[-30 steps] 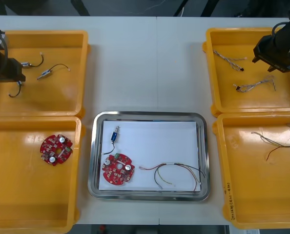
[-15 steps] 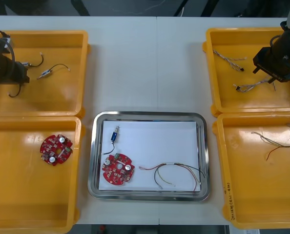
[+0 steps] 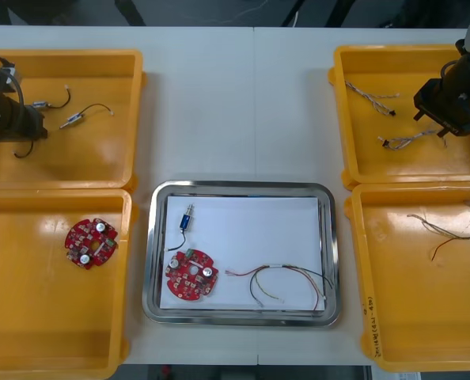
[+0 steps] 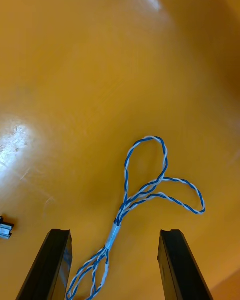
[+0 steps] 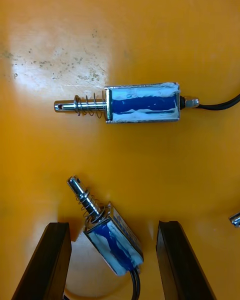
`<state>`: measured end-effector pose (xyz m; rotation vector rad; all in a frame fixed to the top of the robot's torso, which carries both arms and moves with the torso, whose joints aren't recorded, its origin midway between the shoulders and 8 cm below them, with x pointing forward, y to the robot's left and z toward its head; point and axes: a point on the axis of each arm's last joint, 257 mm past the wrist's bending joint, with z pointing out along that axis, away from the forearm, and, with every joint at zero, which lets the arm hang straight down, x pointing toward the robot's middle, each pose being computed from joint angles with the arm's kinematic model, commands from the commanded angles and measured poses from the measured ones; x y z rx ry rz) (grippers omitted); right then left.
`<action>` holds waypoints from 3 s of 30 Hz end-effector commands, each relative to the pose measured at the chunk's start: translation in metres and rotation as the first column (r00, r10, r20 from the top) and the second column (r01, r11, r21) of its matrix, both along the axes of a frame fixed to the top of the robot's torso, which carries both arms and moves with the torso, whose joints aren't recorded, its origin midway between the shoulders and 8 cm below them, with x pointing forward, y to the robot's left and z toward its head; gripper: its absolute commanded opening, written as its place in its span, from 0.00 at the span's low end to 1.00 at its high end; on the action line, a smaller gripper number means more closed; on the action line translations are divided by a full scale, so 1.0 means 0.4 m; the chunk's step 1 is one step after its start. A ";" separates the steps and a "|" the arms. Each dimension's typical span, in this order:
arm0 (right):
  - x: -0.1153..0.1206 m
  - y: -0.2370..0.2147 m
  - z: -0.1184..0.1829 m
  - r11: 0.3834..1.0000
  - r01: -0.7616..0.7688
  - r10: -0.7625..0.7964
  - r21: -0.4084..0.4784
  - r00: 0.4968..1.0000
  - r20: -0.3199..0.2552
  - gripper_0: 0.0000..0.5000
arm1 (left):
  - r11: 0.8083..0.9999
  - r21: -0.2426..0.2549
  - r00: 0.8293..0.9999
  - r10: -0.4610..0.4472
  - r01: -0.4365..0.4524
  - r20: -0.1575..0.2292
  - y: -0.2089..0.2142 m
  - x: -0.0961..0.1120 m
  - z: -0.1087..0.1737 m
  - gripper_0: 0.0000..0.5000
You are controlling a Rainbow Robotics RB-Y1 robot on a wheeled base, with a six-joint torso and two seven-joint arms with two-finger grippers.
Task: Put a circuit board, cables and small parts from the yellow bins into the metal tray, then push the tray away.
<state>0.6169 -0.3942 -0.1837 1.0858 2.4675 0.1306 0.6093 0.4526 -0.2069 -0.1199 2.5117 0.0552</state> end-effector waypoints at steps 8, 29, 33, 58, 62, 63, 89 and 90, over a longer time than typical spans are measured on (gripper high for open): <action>0.036 -0.022 0.090 0.991 0.105 -0.111 0.084 0.991 0.071 1.00 | 0.999 0.033 0.998 -0.030 0.028 0.051 0.000 0.039 0.075 0.00; 0.038 -0.017 0.053 0.982 0.147 -0.155 0.117 0.985 0.069 1.00 | 0.996 0.055 0.997 -0.070 0.068 0.034 -0.020 0.031 0.097 0.00; 0.042 -0.021 0.050 0.982 0.149 -0.159 0.114 0.984 0.078 1.00 | 0.996 0.053 0.997 -0.073 0.071 0.030 -0.023 0.023 0.116 0.00; 0.041 0.013 0.005 0.976 0.147 -0.159 0.159 0.985 0.063 0.00 | 0.998 0.000 0.998 -0.057 0.057 -0.014 -0.170 -0.135 0.181 0.00; 0.042 0.014 0.007 0.976 0.146 -0.158 0.160 0.985 0.065 0.00 | 0.999 -0.004 0.998 -0.049 0.049 -0.027 -0.225 -0.168 0.187 0.00; 0.042 0.014 0.007 0.976 0.146 -0.158 0.160 0.985 0.065 0.00 | 0.999 -0.007 0.998 -0.048 0.048 -0.029 -0.233 -0.172 0.188 0.00; -0.114 0.002 0.301 0.999 0.029 -0.030 0.040 0.999 0.017 0.00 | 0.994 -0.084 0.995 -0.076 0.069 -0.072 -0.499 -0.295 0.207 0.00; -0.127 0.002 0.308 0.999 0.025 -0.025 0.035 1.000 0.013 0.00 | 0.993 -0.088 0.994 -0.079 0.072 -0.073 -0.507 -0.296 0.207 0.00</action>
